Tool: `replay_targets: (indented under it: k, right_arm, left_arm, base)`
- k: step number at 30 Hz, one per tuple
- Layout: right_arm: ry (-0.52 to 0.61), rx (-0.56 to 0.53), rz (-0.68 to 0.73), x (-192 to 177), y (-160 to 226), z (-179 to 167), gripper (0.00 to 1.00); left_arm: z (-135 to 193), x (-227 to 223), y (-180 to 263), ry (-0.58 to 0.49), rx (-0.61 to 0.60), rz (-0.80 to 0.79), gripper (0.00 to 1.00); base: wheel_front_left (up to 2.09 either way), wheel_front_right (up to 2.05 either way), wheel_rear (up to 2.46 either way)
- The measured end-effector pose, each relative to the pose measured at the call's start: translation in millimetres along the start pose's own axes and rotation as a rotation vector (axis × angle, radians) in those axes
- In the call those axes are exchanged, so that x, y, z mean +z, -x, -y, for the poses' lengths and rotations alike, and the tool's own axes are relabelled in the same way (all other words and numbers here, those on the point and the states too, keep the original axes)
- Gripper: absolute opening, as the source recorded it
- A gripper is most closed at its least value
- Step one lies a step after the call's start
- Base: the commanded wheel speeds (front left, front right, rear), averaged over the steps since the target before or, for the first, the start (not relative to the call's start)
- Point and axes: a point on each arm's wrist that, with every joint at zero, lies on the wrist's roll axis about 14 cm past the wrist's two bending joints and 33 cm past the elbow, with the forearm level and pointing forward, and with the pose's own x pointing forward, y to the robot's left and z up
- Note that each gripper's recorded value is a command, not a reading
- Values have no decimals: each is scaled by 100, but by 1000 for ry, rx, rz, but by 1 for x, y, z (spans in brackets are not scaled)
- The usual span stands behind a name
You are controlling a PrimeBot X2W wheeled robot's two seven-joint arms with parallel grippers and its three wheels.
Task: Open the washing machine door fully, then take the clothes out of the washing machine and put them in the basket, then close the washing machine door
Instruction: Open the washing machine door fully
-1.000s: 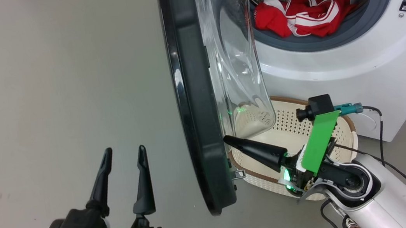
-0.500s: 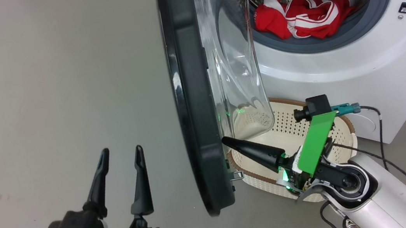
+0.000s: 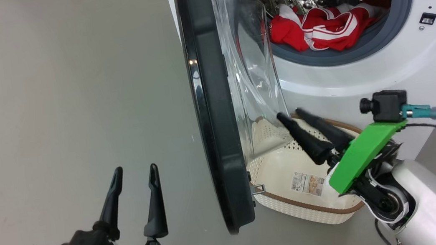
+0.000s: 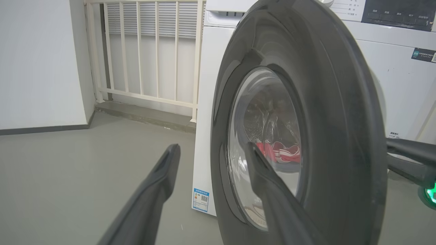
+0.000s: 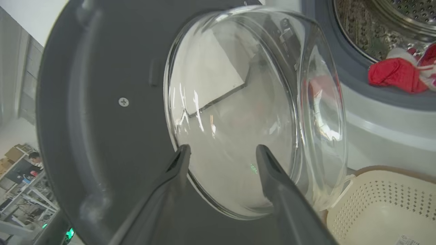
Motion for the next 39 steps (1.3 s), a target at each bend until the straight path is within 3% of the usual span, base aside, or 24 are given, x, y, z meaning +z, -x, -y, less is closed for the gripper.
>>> replay_targets:
  k: [7,16,20,39]
  right_arm:
    - [371,-87,225,38,13,14,100]
    - [647,-202,382,60,43,22,100]
    - [688,-240,411,63,58,27,100]
    - [624,-325,358,30,97,47,100]
  left_arm:
    - [0,1,1,-1,-8,2,100]
    - [4,-2,2,20,-23,-7,100]
    - [6,-1,1,19,-27,-2,100]
    - [4,1,7,11,-24,7,100]
  base:
    - [0,0,0]
    - [0,0,0]
    - [0,0,0]
    - [0,0,0]
